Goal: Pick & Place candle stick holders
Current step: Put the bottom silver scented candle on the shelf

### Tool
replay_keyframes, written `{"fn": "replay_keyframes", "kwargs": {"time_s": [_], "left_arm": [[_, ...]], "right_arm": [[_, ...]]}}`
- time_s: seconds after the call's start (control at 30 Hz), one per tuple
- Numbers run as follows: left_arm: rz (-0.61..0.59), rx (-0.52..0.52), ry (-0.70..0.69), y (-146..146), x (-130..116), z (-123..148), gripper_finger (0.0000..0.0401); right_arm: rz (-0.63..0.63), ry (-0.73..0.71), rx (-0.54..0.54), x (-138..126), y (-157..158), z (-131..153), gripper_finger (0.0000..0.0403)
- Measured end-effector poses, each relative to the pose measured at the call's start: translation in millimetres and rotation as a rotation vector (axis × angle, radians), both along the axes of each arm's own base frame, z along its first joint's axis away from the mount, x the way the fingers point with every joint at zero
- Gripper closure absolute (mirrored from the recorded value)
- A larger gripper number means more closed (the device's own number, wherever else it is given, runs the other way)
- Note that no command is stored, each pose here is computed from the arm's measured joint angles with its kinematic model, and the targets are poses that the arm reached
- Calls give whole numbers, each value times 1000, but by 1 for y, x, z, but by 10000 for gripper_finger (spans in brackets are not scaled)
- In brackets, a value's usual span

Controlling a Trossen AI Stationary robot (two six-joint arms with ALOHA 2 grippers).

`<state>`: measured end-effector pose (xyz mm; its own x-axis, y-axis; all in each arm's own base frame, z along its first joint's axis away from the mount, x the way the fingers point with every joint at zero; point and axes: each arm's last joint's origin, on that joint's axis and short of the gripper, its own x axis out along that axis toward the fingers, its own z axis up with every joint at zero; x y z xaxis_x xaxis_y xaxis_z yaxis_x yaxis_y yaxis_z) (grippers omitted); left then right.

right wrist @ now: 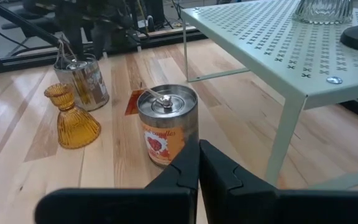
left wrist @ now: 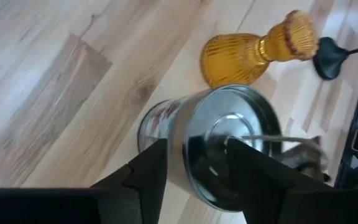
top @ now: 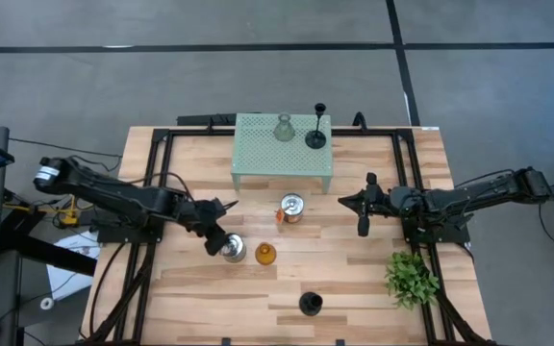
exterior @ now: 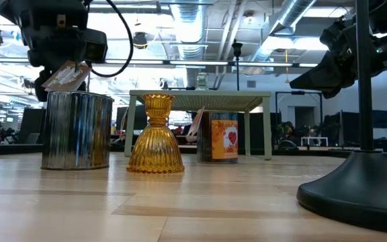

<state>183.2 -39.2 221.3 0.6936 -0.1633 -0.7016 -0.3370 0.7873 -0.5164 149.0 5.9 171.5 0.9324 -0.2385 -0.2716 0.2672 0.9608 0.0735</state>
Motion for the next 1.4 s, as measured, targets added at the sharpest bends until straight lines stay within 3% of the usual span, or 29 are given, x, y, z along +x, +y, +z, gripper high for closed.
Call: {"fn": "replay_keyframes", "kwargs": {"time_s": [0.27,0.5,0.73,1.23,1.4], "left_arm": [[-25,-28,56,-4,13,-12,278],[-25,-25,-8,-4,14,-7,310],[-24,-18,-23,-4,14,-6,389],[53,41,-56,0,11,-1,397],[71,53,-44,3,12,25,398]], "right_arm": [[0,0,0,0,0,0,403],[0,0,0,0,0,0,403],[0,0,0,0,0,0,403],[0,7,-1,0,0,-1,403],[0,26,-2,-1,0,-2,403]]}}
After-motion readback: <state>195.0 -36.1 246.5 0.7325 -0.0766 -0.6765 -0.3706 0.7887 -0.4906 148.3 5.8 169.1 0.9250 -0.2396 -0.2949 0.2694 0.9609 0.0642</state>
